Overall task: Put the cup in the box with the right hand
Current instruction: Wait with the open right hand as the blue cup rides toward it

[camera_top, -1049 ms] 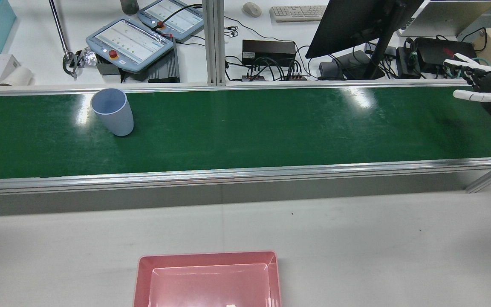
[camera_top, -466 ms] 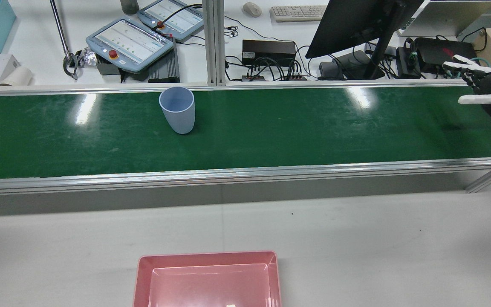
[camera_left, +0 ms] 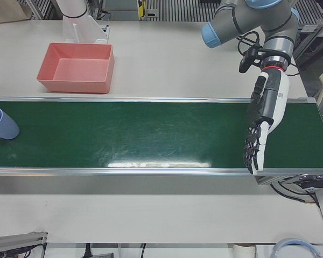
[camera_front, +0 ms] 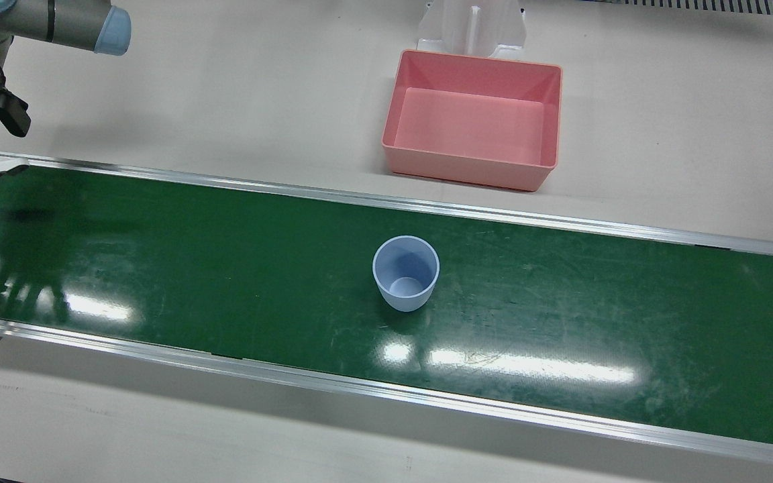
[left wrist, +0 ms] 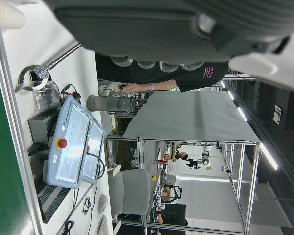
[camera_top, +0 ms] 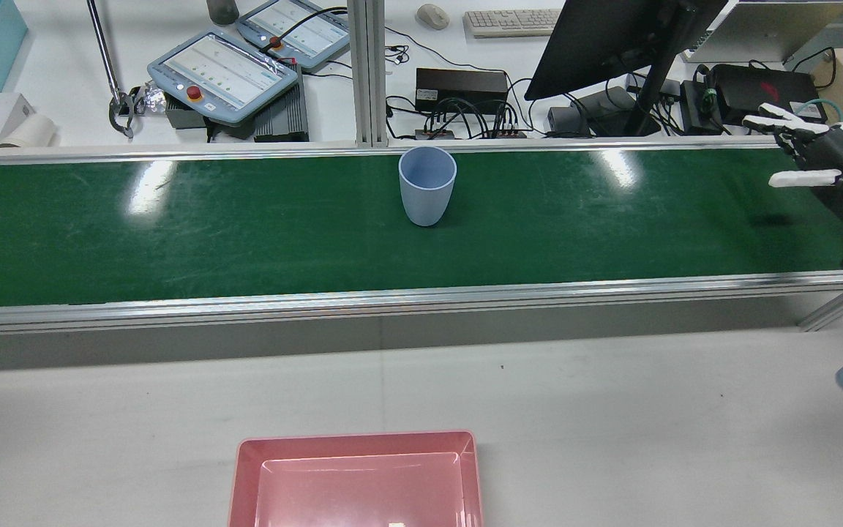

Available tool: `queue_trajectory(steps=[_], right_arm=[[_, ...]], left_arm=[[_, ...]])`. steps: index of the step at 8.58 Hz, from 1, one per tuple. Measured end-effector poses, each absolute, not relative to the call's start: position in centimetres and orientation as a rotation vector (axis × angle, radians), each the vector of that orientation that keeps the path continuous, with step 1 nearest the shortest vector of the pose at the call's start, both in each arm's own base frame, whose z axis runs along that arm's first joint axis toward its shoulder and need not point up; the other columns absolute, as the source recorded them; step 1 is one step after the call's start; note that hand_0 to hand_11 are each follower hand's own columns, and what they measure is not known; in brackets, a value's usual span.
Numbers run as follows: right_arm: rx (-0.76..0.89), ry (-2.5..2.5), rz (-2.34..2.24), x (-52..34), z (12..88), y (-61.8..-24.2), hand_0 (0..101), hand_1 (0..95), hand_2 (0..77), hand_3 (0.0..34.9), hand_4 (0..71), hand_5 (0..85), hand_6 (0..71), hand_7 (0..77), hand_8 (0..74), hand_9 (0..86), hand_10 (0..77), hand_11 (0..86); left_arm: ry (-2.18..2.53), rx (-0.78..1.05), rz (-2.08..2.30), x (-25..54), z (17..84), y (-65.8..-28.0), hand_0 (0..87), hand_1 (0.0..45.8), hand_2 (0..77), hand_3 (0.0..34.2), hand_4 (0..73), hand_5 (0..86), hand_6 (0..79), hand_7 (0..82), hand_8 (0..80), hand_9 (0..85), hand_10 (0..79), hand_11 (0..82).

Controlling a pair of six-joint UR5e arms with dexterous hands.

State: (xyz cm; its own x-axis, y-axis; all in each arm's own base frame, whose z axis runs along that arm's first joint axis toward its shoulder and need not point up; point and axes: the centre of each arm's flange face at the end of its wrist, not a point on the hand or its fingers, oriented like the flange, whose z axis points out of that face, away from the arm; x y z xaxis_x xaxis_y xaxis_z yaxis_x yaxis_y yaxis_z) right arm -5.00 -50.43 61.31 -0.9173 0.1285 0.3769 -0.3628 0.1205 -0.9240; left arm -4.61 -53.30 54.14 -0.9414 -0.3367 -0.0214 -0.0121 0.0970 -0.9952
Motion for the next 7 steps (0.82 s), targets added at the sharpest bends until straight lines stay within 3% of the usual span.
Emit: queue_trajectory(steps=[1, 2, 3, 4, 6, 7], right_arm=[[0.222, -2.040, 1.849, -5.3, 61.3, -50.4, 47, 11.5, 2.7, 0.0, 11.5, 3.3, 3.3, 13.1, 0.5, 3.3, 1.1, 3.3], [0.216, -2.039, 1.845, -5.6, 61.3, -50.4, 47, 7.1, 7.6, 0.0, 11.5, 3.3, 3.3, 13.1, 0.5, 3.3, 1.1, 3.3], [0.212, -2.038, 1.842, -5.8, 61.3, -50.4, 47, 13.1, 3.3, 0.0, 9.3, 3.8, 3.3, 12.5, 0.5, 3.3, 1.1, 3.3], [0.209, -2.037, 1.840, -5.9, 61.3, -50.3, 47, 7.1, 8.7, 0.0, 10.4, 3.8, 3.3, 12.5, 0.5, 3.3, 1.1, 3.3], [0.204, -2.037, 1.837, -6.2, 61.2, -50.3, 47, 12.0, 7.1, 0.0, 9.8, 3.8, 3.3, 12.5, 0.5, 3.3, 1.1, 3.3], [0.200, -2.036, 1.834, -6.4, 61.2, -50.3, 47, 4.4, 1.6, 0.0, 12.0, 3.8, 3.3, 12.5, 0.5, 3.3, 1.1, 3.3]], left_arm=[[2.131, -0.348, -1.929, -4.6, 54.1, -53.3, 0.0, 0.5, 0.5, 0.0, 1.1, 0.5, 0.5, 0.5, 0.0, 0.0, 0.0, 0.0], [2.130, -0.349, -1.929, -4.6, 54.1, -53.3, 0.1, 0.5, 0.5, 0.0, 1.1, 0.5, 0.5, 0.5, 0.0, 0.0, 0.0, 0.0], [2.130, -0.349, -1.929, -4.6, 54.1, -53.3, 0.0, 0.5, 0.5, 0.0, 1.1, 0.5, 0.5, 0.5, 0.0, 0.0, 0.0, 0.0], [2.130, -0.350, -1.929, -4.5, 54.1, -53.3, 0.0, 0.5, 0.5, 0.0, 1.1, 0.5, 0.5, 0.5, 0.0, 0.0, 0.0, 0.0], [2.130, -0.350, -1.929, -4.6, 54.2, -53.3, 0.0, 0.5, 0.5, 0.0, 1.1, 0.5, 0.5, 0.5, 0.0, 0.0, 0.0, 0.0], [2.130, -0.349, -1.929, -4.6, 54.2, -53.3, 0.0, 0.5, 0.5, 0.0, 1.1, 0.5, 0.5, 0.5, 0.0, 0.0, 0.0, 0.0]])
